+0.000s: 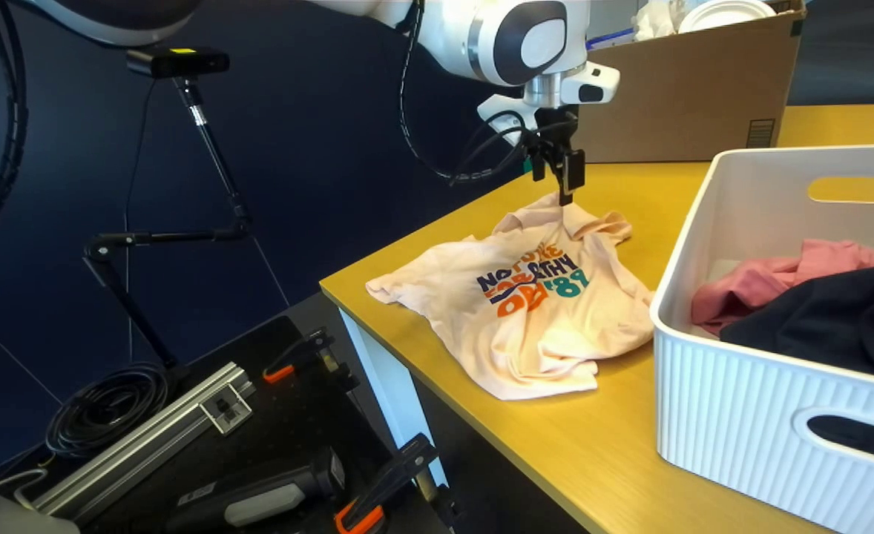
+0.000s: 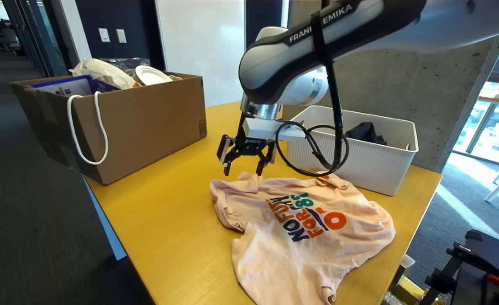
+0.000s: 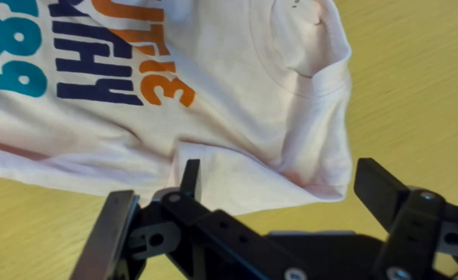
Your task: Straighten the pink shirt
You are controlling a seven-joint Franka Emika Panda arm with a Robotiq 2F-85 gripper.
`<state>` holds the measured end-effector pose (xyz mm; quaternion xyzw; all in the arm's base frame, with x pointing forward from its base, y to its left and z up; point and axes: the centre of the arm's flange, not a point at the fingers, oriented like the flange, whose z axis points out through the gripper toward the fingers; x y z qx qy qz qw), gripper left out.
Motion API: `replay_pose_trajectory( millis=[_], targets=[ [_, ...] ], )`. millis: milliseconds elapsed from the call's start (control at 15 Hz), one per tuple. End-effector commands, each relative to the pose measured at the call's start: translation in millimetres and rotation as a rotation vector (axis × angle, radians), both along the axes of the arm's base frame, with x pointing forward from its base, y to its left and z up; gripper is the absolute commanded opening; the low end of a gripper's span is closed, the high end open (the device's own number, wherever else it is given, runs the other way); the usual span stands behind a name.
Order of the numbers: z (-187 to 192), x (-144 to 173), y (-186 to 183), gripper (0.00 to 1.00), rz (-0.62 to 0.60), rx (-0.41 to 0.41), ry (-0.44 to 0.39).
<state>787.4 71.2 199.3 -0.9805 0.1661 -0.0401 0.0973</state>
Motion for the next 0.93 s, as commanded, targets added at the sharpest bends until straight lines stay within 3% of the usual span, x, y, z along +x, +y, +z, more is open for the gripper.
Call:
replay_pose_trajectory(
  millis=[0,333,867],
  targets=[
    [-2,-19,-20,1.0,-0.075,0.009,0.072],
    [-23,-15,-33,1.0,-0.112,0.007,0.127],
    [-42,4,-58,1.0,-0.18,-0.009,0.127]
  ],
)
